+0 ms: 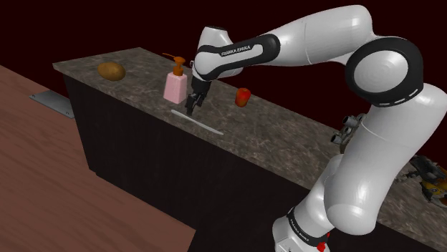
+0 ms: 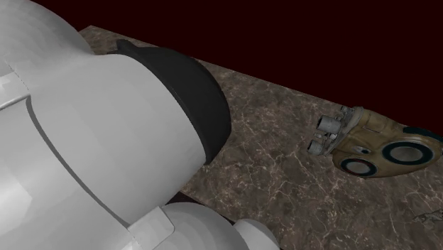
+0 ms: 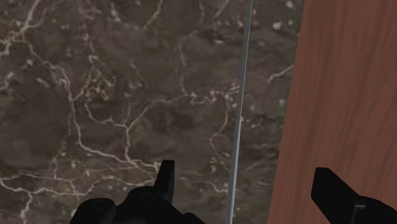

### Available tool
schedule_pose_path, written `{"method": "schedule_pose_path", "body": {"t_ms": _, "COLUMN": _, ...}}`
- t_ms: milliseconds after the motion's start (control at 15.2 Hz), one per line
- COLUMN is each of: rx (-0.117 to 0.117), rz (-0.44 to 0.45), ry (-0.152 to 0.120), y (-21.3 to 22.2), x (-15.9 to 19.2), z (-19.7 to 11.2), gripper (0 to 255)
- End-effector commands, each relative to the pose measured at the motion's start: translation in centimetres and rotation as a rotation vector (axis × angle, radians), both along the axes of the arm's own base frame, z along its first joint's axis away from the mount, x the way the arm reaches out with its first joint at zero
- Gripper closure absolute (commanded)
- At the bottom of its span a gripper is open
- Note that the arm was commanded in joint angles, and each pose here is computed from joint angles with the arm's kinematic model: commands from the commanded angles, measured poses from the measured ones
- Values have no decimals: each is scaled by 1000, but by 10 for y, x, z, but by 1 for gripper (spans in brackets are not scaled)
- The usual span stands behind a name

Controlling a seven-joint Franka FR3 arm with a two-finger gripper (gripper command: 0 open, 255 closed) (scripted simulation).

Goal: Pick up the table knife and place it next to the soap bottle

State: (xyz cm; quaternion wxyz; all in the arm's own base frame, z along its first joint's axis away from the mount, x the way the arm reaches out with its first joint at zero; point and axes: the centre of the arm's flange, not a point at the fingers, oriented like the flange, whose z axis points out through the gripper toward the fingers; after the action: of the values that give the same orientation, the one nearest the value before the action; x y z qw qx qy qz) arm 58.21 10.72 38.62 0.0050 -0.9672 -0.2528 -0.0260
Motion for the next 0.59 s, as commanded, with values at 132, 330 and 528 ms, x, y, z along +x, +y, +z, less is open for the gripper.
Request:
{"method": "schedule_pose_path", "body": {"t_ms": 132, "rx": 0, "rz": 0, "ry": 1, "y": 2, "x": -2, "z": 33, "gripper": 0}}
{"method": "schedule_pose_path", "body": {"t_ms": 330, "rx": 0, "rz": 0, "ry": 1, "y": 2, "x": -2, "z": 33, "gripper": 0}}
{"method": "schedule_pose_path", "body": {"t_ms": 528, "rx": 0, "rz": 0, "ry": 1, "y": 2, "x": -2, "z": 33, "gripper": 0}}
